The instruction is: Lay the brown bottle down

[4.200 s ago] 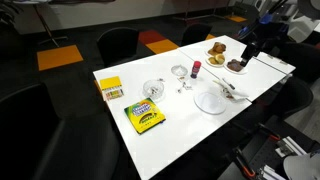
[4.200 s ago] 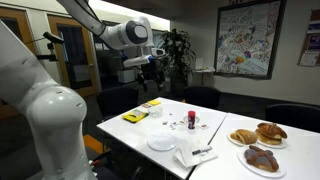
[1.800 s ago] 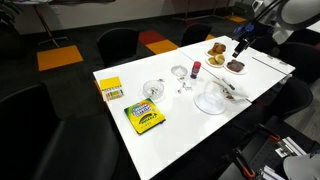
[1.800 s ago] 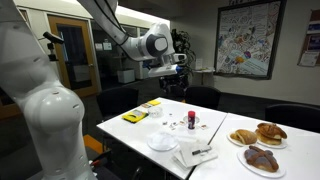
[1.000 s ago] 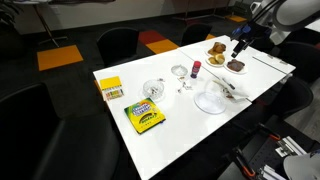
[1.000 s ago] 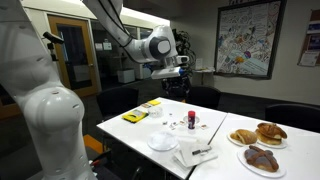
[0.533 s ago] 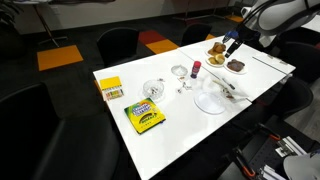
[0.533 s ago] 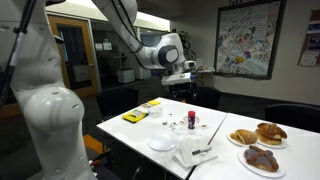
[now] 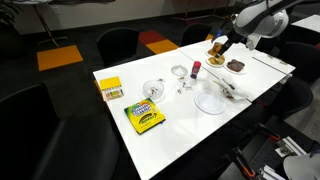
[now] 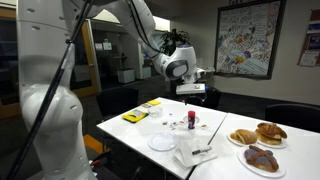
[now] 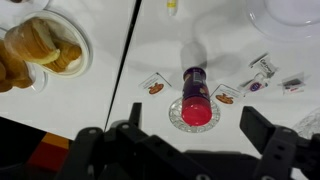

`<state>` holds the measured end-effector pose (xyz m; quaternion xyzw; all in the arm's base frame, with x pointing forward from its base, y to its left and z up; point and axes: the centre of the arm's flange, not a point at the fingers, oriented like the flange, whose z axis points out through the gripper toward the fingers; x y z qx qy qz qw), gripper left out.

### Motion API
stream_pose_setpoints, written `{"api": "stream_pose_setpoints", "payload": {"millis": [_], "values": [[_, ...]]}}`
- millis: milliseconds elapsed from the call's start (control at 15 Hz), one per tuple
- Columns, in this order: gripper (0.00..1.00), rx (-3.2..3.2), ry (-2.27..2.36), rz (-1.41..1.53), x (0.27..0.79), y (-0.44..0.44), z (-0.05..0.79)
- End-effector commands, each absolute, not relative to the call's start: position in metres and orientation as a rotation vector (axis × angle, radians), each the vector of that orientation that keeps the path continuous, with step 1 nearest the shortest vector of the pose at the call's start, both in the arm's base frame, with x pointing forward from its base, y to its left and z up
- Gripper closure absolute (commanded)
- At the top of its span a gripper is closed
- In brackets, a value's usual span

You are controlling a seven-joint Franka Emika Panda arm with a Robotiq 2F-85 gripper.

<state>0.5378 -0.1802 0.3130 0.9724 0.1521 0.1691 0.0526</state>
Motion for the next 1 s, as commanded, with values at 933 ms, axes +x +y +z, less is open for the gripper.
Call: {"api": "stream_pose_setpoints", "payload": {"millis": [933], "values": [[0.0,3.078,0.727,0.426,0.624,-0.171,0.226]]}}
